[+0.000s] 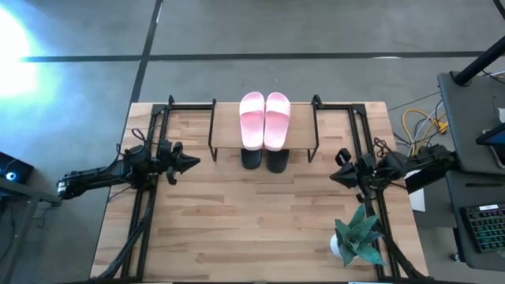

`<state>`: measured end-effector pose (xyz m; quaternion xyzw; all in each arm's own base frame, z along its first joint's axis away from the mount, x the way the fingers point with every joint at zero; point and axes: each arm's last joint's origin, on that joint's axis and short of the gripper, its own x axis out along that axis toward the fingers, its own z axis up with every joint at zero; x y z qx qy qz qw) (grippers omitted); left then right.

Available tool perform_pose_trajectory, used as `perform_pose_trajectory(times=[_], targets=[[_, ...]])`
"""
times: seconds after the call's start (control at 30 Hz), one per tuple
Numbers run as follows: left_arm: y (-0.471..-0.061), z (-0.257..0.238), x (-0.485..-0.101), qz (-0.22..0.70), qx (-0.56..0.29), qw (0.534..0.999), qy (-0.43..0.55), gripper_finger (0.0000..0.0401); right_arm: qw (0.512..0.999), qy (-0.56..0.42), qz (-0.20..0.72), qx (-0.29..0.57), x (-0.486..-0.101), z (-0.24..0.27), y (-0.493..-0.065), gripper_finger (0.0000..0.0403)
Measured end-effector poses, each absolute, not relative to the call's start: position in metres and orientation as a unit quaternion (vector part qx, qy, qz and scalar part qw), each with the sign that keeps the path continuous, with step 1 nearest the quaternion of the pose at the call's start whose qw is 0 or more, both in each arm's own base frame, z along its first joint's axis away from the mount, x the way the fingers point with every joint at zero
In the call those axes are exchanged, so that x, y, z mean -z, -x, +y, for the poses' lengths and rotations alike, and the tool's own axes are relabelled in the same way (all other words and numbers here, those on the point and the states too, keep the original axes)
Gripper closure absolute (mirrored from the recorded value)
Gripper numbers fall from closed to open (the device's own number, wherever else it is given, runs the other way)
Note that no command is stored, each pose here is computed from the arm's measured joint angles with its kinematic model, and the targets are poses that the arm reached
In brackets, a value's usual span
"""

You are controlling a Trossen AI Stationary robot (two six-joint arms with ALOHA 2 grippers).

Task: Pick and place slides into the shelf
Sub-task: Return to Home Position

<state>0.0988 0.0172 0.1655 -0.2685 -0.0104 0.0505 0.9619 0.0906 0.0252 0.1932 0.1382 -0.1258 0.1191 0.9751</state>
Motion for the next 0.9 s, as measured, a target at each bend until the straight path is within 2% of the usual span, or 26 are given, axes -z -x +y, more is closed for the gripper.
perform_pose_trajectory(times=[0.47,0.77,0.9], targets=[[-0.099,0.017,-0.165,-0.01,-0.051,0.962,0.268,0.0401,0.973,-0.155,-0.13,-0.109,-0.194,0.024,-0.091,0.0394],[-0.099,0.017,-0.165,-0.004,-0.052,0.977,0.205,0.0401,0.98,-0.131,-0.053,-0.137,-0.179,0.027,-0.092,0.0394],[-0.099,0.017,-0.165,-0.004,-0.052,0.978,0.204,0.0401,0.984,-0.09,-0.048,-0.149,-0.177,0.027,-0.092,0.0394]])
